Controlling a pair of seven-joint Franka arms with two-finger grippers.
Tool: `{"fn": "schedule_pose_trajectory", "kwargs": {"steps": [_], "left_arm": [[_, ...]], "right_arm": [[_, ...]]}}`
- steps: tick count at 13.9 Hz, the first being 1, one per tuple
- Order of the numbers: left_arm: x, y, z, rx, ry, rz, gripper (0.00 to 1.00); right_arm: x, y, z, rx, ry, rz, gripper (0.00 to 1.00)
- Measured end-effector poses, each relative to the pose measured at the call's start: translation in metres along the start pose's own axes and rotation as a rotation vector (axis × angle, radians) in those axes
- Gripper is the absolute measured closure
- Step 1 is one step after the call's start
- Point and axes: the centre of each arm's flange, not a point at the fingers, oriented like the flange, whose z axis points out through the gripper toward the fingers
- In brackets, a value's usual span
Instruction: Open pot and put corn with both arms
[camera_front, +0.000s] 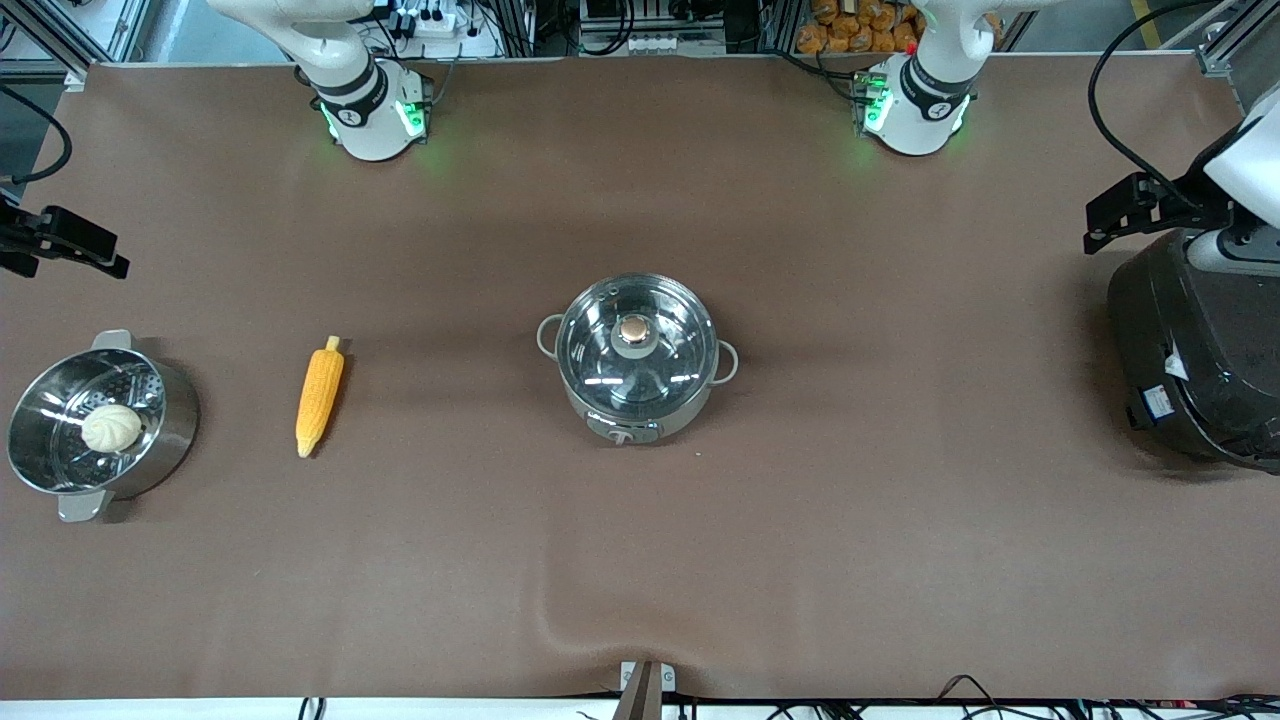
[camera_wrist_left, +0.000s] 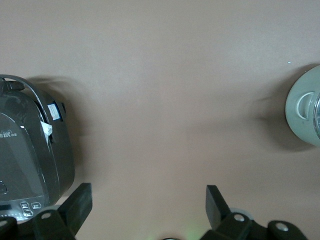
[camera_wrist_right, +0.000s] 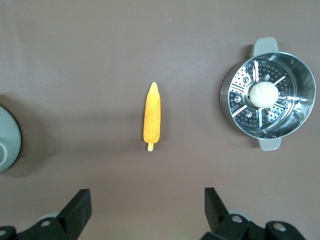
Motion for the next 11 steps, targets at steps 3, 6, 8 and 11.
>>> {"fn": "schedule_pose_trajectory", "kwargs": {"steps": [3,6,8,11], "left_arm": [[-0.0041,-0.0021,-0.0067,0.002,0.012,-0.005,0.0],[-0.0056,-0.0019,-0.0089,0.003,0.016,-0.005,0.0],[-0.0054,-0.0027,-0.0078,0.002,0.014,-0.006,0.0],[-0.0017,-0.0038,0.0005,0.001,-0.002,-0.007,0.0]], "right_arm": [[0.0003,-0.0003,-0.0003,0.0,0.003,-0.001,0.0],[0.0005,-0.0007,-0.0001,0.0,0.003,-0.001,0.0],[0.0006,-0.0009,0.0,0.0,0.002,-0.002,0.0],[0.0015,-0.0009,0.0015,0.0,0.0,-0.002,0.0]]}}
